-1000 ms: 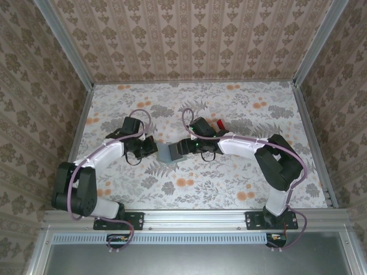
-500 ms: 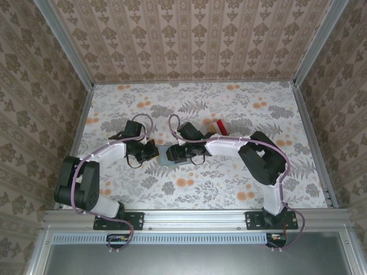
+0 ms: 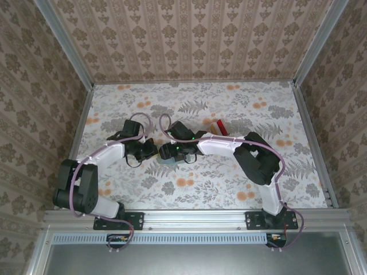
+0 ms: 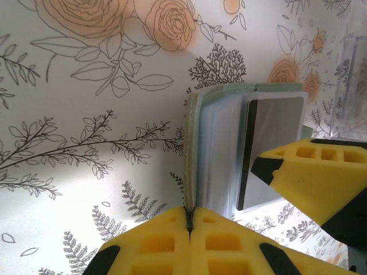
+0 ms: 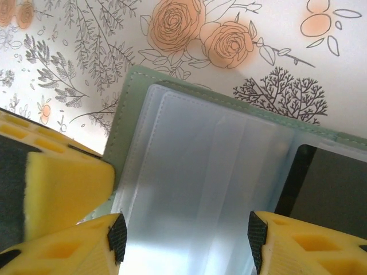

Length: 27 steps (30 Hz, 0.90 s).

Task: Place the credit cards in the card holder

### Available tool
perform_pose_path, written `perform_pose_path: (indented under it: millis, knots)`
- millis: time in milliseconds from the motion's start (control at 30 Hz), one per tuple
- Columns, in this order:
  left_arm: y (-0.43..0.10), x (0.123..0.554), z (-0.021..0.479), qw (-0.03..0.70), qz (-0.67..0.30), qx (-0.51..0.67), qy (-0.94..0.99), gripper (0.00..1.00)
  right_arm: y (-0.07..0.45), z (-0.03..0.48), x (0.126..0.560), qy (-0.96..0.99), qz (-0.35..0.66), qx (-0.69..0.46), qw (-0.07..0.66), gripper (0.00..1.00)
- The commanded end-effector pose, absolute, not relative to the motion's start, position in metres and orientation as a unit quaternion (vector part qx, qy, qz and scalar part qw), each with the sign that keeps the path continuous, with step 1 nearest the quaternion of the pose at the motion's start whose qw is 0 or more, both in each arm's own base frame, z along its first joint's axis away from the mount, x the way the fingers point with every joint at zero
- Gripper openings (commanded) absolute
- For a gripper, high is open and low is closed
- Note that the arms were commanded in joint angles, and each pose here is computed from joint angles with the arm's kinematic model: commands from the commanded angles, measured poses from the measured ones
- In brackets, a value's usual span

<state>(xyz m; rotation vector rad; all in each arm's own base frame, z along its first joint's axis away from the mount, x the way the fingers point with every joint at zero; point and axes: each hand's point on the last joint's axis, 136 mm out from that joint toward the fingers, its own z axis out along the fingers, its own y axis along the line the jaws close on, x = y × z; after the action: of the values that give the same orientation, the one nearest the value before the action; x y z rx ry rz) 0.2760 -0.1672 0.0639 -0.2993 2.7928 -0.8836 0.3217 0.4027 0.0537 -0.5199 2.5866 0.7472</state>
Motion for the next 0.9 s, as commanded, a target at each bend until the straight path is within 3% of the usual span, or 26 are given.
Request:
perform_pose_path:
  millis: [0,267,433,867]
  knots:
    - [-0.187,0.281,0.098,0.119,-0.362,-0.086,0.920,0.00,0.387,0.015,0.319,0.944,0.204,-0.185,0.181,0.60]
    - [-0.184,0.278,0.094,0.118,-0.369,-0.096,0.917,0.00,0.407,0.019,0.309,0.916,0.317,-0.167,0.180,0.52]
    - [-0.183,0.277,0.099,0.121,-0.373,-0.096,0.915,0.00,0.395,0.014,0.315,0.927,0.278,-0.159,0.194,0.41]
    - [-0.164,0.273,0.089,0.123,-0.351,-0.110,0.922,0.00,0.347,0.021,0.327,0.941,0.229,-0.132,0.212,0.45]
